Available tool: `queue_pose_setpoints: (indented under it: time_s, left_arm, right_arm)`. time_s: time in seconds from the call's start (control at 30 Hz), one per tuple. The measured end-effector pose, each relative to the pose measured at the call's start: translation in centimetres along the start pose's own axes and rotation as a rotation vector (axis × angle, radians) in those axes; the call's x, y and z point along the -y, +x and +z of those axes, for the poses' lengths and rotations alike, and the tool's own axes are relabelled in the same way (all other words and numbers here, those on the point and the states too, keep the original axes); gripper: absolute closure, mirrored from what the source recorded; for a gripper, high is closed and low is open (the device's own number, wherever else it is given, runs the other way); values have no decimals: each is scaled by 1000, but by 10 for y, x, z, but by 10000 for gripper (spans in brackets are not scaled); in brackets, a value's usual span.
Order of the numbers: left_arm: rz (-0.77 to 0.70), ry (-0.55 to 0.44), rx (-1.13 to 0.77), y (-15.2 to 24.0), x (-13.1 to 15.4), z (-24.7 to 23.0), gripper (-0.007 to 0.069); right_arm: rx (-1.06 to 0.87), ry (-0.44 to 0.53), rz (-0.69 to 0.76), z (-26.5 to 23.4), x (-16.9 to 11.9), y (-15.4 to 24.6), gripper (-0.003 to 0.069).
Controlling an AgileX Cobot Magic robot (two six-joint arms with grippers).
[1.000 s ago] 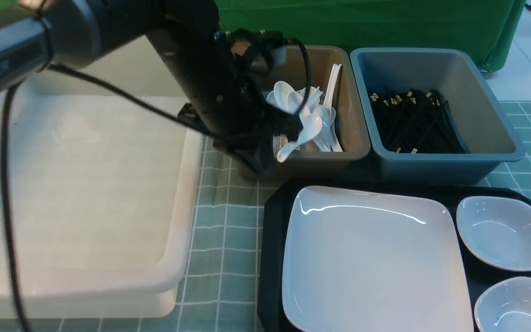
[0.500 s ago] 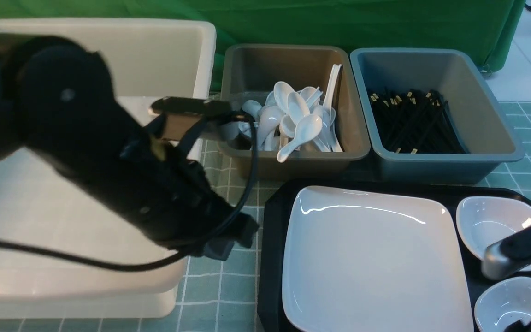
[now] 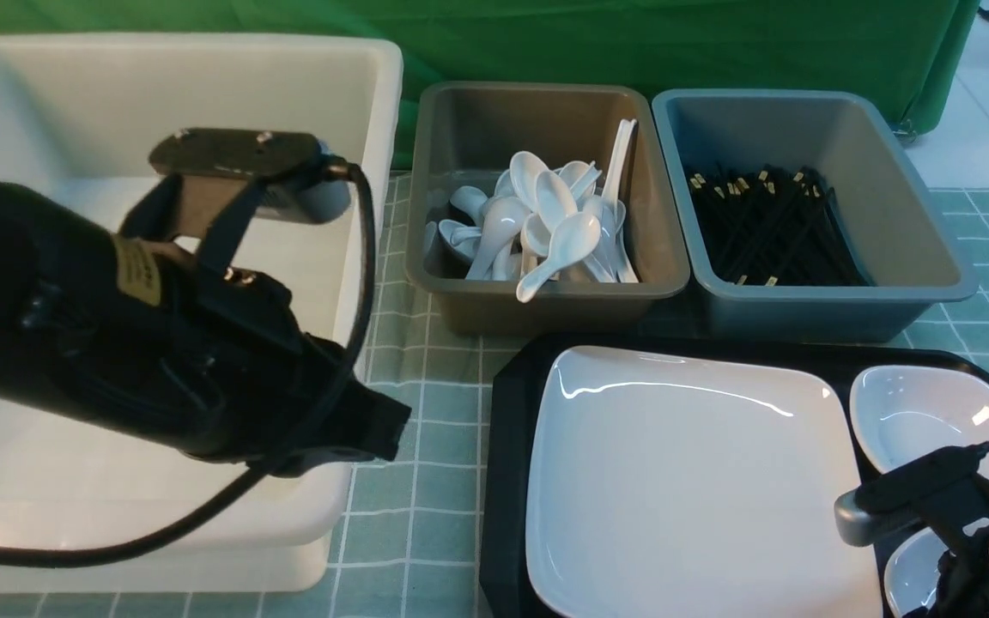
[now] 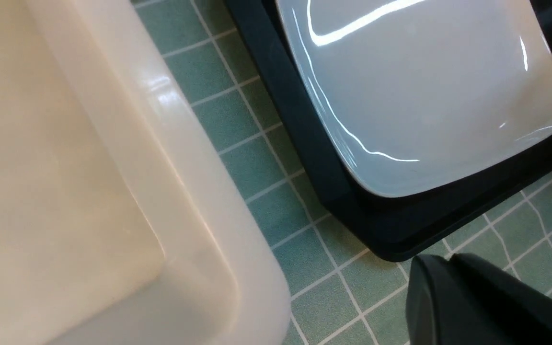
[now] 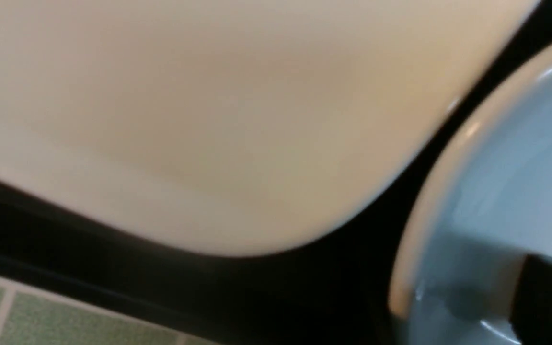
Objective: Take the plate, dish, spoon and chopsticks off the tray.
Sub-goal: Use the right arm to grab a small plate from the dinner plate, then use the right arm to put the small plate into the large storage box on the left
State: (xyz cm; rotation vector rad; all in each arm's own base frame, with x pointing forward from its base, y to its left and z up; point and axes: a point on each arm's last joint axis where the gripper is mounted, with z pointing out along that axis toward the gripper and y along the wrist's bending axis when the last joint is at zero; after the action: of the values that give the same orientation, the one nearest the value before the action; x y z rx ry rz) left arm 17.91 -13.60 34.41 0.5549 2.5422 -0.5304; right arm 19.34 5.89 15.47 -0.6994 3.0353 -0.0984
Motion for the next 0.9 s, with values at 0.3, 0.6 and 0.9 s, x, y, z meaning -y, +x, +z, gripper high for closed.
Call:
queue_pose_setpoints:
  time_s: [0.3,0.6,0.9]
  left_arm:
    - [-45,-102,-2,1,-9,-1,617]
    - [-212,-206,33,-4,-45,-8,617]
    - [-486,-291,150,8,-126,-54,617]
  right_arm:
    - [52,7,34,-38,1,1,536]
    - [297,26,97,-127,5,13,603]
    - [638,-72,2,-224,3,-28,603]
